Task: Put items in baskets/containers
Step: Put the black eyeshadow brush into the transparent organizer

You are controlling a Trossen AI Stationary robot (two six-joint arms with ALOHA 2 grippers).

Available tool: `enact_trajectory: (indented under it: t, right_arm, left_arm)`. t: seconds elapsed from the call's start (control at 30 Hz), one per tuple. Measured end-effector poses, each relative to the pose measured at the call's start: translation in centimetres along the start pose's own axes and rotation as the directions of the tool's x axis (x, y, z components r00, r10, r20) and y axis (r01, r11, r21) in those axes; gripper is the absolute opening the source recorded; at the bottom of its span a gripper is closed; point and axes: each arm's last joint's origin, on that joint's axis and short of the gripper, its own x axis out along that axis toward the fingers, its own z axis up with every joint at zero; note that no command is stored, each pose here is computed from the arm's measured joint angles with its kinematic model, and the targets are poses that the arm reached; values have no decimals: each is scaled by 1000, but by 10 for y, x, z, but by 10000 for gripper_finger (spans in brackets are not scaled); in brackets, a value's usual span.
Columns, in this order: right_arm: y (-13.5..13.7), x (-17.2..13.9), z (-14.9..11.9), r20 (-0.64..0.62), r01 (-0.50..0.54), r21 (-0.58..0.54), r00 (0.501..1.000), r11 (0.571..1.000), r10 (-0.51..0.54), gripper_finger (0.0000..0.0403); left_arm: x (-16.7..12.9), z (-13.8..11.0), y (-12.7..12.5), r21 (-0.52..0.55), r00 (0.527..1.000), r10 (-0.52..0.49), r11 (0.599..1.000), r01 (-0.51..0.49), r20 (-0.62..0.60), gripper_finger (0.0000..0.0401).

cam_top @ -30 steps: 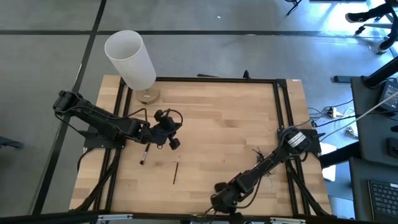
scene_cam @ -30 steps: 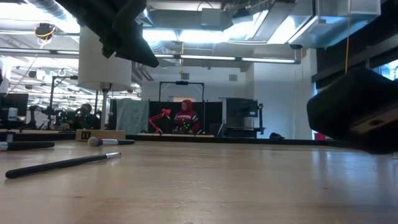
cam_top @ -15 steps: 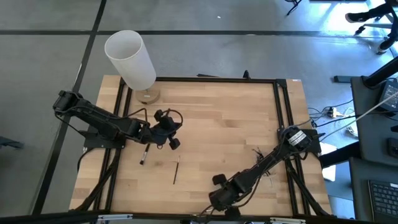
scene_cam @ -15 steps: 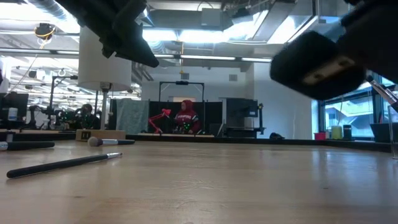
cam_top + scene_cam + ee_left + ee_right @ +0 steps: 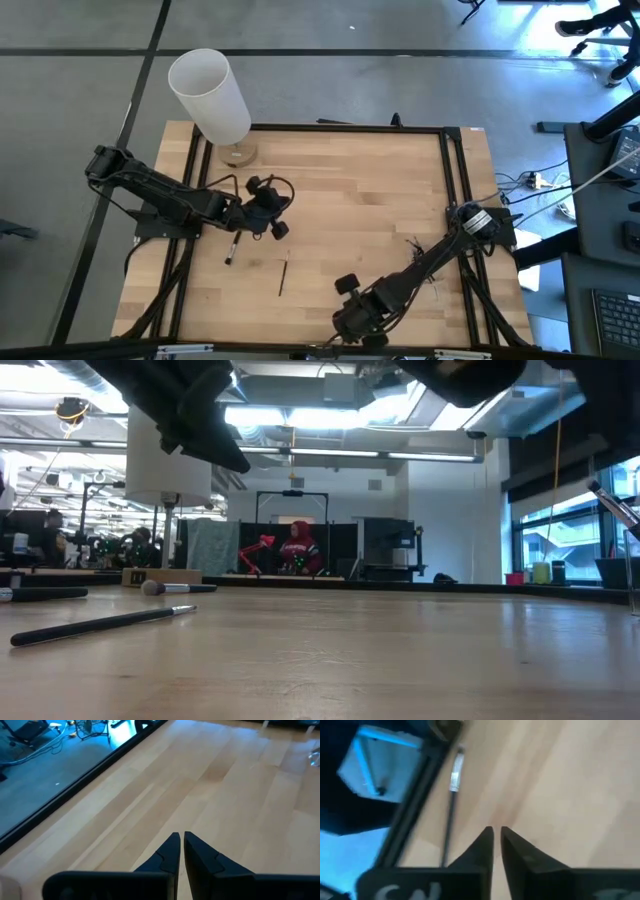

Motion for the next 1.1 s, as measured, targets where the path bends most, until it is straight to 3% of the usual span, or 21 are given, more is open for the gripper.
enact_trajectory:
  t: [0.2,0.33,0.67,0.87,1.1]
  right_arm:
    - [-5,30,-2,-74,-27,5,997,1000,27,111]
    - [-11,41,0,-102,-13,70,995,997,20,135]
    - [-13,56,25,-122,1,163,992,987,19,111]
    - [-9,75,26,-157,-76,204,981,976,110,97]
    - [-6,66,26,-168,-110,324,971,940,171,96]
  left_arm:
    - [0,-2,1,-4,1000,9,1000,-9,-13,20]
    - [0,-2,1,-2,1000,14,1000,-14,-13,20]
    - [0,-2,2,7,999,43,999,-43,-7,20]
    - [0,-3,2,4,999,39,999,-39,-10,20]
    - [0,-3,2,7,999,31,999,-31,-16,20]
